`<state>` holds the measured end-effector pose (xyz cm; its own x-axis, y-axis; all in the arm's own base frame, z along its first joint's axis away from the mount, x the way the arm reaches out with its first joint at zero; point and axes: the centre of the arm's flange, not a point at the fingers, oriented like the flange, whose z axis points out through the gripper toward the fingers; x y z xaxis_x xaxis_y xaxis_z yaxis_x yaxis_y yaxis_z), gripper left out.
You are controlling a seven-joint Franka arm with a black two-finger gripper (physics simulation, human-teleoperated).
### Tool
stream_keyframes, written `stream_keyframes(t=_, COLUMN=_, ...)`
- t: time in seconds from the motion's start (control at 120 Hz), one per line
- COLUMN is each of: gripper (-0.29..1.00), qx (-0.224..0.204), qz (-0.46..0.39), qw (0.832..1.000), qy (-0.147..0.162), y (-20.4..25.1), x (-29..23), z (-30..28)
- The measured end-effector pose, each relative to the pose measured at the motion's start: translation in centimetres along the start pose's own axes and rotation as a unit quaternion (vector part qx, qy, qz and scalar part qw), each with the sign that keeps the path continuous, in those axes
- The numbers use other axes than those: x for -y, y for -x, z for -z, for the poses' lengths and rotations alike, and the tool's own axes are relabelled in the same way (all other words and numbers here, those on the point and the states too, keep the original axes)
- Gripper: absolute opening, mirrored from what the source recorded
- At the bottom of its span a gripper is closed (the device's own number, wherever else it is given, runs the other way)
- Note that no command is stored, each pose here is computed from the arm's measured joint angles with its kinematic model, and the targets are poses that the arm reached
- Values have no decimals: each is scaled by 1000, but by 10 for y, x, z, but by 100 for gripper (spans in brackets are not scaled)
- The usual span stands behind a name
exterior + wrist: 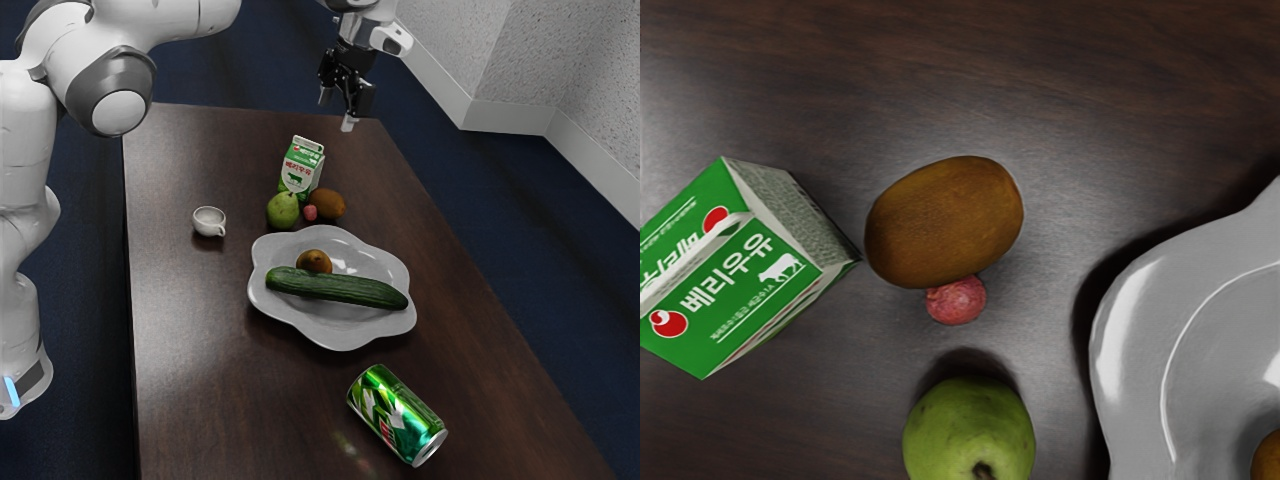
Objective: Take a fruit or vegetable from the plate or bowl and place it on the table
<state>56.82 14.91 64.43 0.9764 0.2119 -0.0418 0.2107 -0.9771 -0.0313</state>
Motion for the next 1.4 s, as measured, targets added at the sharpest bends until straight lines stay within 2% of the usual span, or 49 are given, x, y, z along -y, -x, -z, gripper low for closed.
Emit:
stream_keyframes(t=0.15, gripper=70, qx=-3, qz=0, qw=1000, qy=0, y=1, x=0, z=4)
stream_keyframes(t=0.217, gripper=70, qx=-41, qz=-10, qw=999, qy=0, y=13, x=-7, z=47)
stream_keyframes(t=0.258, gripper=70, qx=-67, qz=-27, qw=997, qy=18, y=27, x=-18, z=78)
stream_keyframes(t=0.3, gripper=70, qx=-76, qz=-47, qw=995, qy=35, y=37, x=-39, z=93)
stream_keyframes(t=0.4, gripper=70, qx=-46, qz=-113, qw=991, qy=46, y=47, x=-140, z=82)
stream_keyframes(t=0.475, gripper=70, qx=-10, qz=-144, qw=989, qy=30, y=43, x=-212, z=47)
stream_keyframes(t=0.533, gripper=70, qx=9, qz=-144, qw=989, qy=20, y=38, x=-236, z=24)
stream_keyframes(t=0.725, gripper=70, qx=56, qz=-109, qw=992, qy=15, y=26, x=-243, z=-37)
stream_keyframes(t=0.833, gripper=70, qx=68, qz=-99, qw=993, qy=10, y=24, x=-247, z=-72)
stream_keyframes(t=1.067, gripper=70, qx=54, qz=-116, qw=992, qy=22, y=46, x=-260, z=-100)
stream_keyframes(t=1.15, gripper=70, qx=44, qz=-127, qw=991, qy=13, y=52, x=-273, z=-107)
stream_keyframes(t=1.4, gripper=69, qx=30, qz=-120, qw=992, qy=-9, y=49, x=-266, z=-137)
